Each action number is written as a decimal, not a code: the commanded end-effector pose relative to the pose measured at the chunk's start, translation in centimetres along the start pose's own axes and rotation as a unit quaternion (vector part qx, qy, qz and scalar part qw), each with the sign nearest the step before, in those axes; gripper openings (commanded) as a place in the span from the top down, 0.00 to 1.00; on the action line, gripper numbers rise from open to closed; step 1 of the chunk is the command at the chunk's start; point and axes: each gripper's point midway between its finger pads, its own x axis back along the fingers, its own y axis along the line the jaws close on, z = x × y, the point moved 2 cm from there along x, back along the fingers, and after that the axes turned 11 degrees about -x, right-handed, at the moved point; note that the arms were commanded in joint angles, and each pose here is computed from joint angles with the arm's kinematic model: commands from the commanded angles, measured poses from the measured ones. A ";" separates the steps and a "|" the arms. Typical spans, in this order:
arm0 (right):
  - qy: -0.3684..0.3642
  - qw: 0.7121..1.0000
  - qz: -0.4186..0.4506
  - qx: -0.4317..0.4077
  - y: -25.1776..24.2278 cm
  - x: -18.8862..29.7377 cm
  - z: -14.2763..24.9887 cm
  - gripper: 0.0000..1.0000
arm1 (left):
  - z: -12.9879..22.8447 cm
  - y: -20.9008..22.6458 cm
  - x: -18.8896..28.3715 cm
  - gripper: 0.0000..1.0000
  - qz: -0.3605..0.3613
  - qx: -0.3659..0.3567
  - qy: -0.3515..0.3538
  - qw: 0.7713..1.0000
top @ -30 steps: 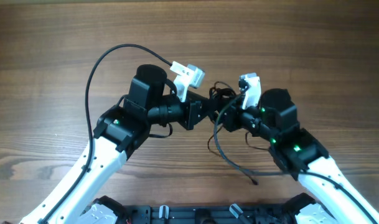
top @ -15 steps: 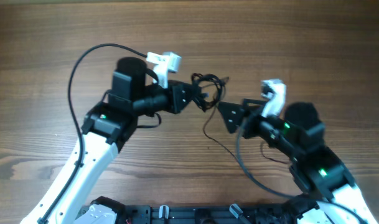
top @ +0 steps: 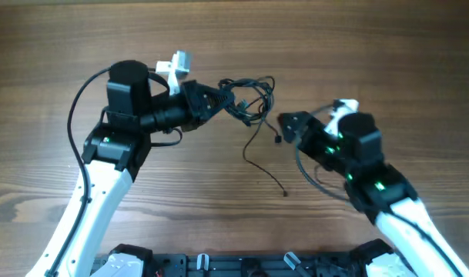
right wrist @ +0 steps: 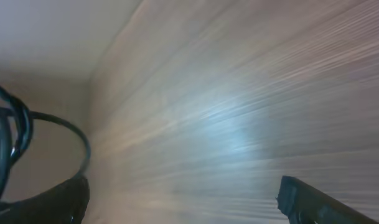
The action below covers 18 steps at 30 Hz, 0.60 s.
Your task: Untangle cables
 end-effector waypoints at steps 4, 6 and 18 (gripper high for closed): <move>0.203 0.972 -0.099 -0.066 2.4 -4.1 4.4 0.00 | -0.4 -1.3 0.7 0.96 0.018 0.159 -0.001 0.987; 0.228 0.962 -0.143 -0.049 3.7 -4.6 4.6 0.00 | -0.4 -1.3 0.7 0.96 0.018 0.170 -0.002 0.985; 0.114 0.991 0.058 -0.047 -6.8 -8.3 1.2 0.00 | -0.9 -3.4 1.0 0.96 0.065 0.095 0.007 0.993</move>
